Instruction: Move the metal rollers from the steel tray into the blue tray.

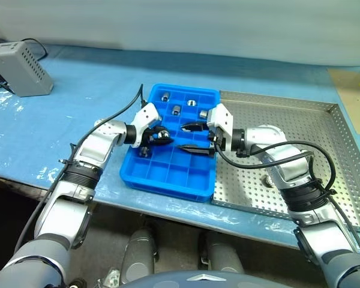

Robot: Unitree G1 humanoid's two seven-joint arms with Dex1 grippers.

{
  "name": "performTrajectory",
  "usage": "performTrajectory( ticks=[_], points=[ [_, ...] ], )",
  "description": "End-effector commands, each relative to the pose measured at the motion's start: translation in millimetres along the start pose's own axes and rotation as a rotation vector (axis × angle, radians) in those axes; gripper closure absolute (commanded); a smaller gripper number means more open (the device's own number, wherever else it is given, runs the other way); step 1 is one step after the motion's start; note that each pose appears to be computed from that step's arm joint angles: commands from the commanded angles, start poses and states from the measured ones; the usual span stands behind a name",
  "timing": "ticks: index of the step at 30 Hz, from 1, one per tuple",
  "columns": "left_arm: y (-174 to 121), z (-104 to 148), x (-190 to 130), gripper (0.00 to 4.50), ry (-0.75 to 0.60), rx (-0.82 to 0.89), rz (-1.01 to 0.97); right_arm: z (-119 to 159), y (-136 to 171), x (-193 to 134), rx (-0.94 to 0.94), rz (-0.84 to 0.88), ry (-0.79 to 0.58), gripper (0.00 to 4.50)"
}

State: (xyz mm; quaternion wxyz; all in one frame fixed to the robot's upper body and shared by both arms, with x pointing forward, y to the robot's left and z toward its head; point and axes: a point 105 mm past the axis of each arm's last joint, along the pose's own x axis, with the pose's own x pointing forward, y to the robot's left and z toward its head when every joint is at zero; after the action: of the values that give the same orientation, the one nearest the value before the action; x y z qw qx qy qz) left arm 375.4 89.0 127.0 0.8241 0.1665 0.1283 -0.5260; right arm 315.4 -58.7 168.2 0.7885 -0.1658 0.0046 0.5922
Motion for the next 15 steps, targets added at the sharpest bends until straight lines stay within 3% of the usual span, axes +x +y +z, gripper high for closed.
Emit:
performTrajectory(
  ticks=[1,4,10,15],
  points=[
    [8,9,0,1.73,-0.027,0.006,0.030,14,-2,-7,-0.048,-0.025,-0.032,1.20],
    [10,9,5,0.75,-0.008,0.025,0.051,13,-4,-9,-0.046,-0.041,-0.031,1.20],
    [10,40,8,0.75,-0.088,0.087,0.019,10,-7,-18,-0.041,-0.088,-0.020,1.20],
    [12,80,16,0.75,-0.184,0.160,0.010,11,-21,-48,-0.033,-0.218,-0.011,1.20]
  ],
)
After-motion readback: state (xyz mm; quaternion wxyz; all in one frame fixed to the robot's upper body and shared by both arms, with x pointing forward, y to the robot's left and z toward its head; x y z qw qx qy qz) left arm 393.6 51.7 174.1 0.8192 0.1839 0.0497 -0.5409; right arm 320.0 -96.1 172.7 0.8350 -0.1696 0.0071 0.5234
